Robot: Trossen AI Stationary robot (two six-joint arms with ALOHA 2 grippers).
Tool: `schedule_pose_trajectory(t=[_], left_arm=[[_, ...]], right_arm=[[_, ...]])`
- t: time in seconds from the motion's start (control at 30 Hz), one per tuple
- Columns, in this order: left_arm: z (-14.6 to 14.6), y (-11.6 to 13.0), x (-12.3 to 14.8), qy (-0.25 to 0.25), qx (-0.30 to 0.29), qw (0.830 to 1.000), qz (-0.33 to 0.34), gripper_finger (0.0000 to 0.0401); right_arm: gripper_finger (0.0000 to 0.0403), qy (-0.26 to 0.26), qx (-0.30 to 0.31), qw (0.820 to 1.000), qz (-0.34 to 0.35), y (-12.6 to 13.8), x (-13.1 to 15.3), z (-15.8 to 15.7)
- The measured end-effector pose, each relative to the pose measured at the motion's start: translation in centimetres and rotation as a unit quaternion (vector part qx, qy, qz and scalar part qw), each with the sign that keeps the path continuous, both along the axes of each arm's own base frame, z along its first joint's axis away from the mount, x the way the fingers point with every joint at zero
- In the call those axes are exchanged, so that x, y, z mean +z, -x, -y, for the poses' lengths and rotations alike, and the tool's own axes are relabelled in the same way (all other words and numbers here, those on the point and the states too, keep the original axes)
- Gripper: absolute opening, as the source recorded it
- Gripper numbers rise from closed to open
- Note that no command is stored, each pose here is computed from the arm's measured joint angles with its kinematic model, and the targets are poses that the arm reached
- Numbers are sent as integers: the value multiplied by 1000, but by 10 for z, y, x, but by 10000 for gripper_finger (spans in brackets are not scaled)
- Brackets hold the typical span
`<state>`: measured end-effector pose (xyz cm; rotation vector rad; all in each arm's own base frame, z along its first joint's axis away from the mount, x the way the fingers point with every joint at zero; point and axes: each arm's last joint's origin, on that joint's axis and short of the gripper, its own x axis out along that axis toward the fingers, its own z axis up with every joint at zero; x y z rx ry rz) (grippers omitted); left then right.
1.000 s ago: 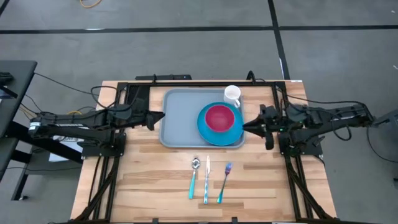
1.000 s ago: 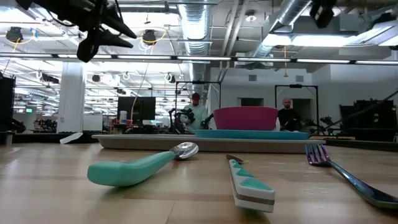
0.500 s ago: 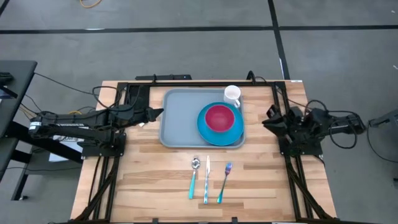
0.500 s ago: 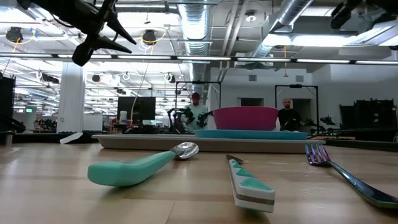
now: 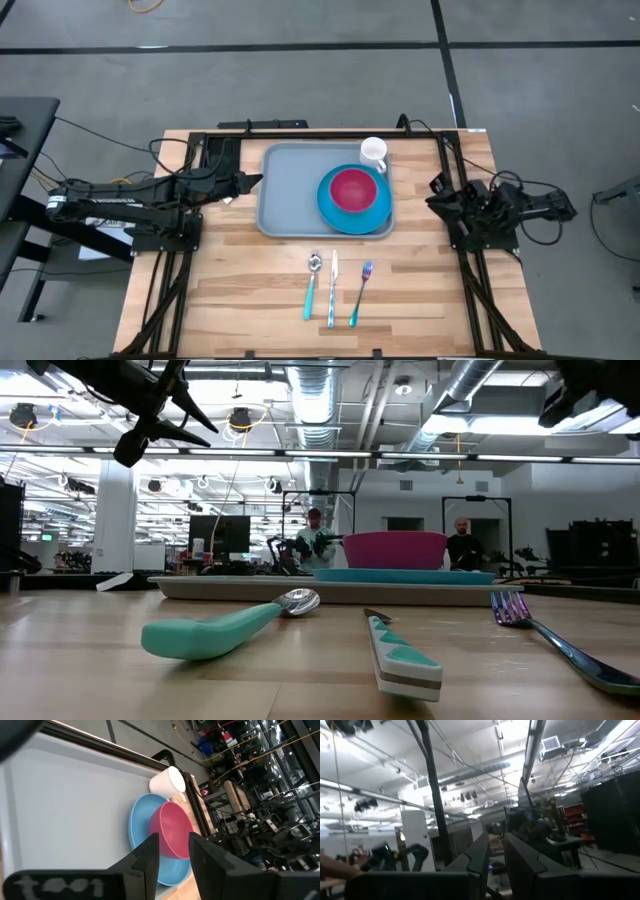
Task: Set up tray
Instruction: Put the black napkin on the gray serving tray to the left of the blue plate
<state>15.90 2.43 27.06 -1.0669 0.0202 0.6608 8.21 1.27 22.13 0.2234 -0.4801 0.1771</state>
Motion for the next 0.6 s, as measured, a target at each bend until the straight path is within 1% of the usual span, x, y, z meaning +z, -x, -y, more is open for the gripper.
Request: schedule_pose_trajectory(t=[0.1,0.23,0.3,0.4,0.6], left_arm=[[0,0,0,4,1,1000,3,91],[0,0,-1,9,3,1000,1,91],[0,0,-1,9,3,1000,1,91],[0,1,-3,10,3,1000,-9,91],[1,3,-7,14,-16,999,-39,91]], right_arm=[[52,14,-8,1000,1,-2,-7,0],[52,12,-3,997,-75,-9,-23,-1],[52,15,-3,995,-97,-10,-27,-1],[52,27,-22,992,-125,-11,-32,-1],[46,35,-60,973,-218,-14,-50,1]])
